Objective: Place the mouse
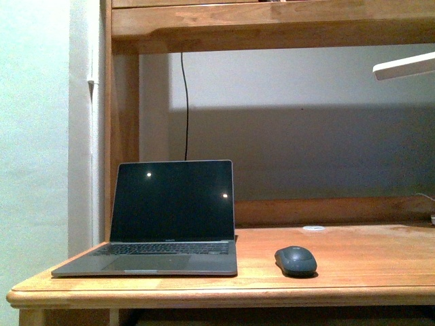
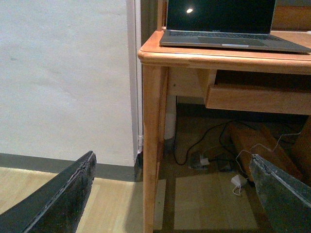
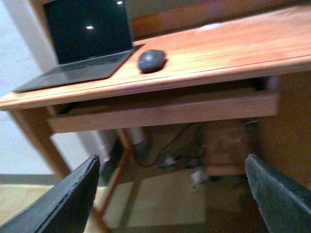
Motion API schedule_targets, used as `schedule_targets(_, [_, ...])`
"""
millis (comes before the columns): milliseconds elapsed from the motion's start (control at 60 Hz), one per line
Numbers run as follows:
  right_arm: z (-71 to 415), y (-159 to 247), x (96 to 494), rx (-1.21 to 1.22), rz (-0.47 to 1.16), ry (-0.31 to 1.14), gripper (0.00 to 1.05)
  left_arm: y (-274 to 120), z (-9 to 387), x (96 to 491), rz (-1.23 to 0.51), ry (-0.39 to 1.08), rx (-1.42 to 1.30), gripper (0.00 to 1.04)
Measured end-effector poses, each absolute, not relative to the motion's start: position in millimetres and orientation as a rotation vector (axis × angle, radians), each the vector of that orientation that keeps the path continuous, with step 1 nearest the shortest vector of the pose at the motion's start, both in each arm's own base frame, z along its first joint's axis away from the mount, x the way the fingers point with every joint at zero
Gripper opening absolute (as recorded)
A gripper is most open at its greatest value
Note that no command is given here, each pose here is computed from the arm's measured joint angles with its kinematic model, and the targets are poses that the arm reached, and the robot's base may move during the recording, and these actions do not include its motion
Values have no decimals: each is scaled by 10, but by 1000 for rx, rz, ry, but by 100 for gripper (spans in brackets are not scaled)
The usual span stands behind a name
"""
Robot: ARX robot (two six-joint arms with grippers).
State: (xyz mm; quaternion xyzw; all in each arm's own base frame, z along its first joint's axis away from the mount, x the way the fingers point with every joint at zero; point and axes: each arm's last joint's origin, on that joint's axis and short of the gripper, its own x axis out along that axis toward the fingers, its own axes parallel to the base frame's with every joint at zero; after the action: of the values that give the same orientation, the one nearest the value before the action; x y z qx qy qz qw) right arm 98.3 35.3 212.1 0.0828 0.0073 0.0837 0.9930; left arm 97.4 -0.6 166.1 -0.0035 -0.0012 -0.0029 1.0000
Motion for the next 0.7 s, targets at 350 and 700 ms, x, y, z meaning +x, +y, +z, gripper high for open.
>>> schedule_targets(350, [1869, 126, 978, 13, 10, -1, 21, -6, 1661, 974, -6, -2, -7, 97])
schedule_targets(700, [1748, 3, 981, 3, 2, 9, 3, -6, 1661, 974, -6, -2, -7, 97])
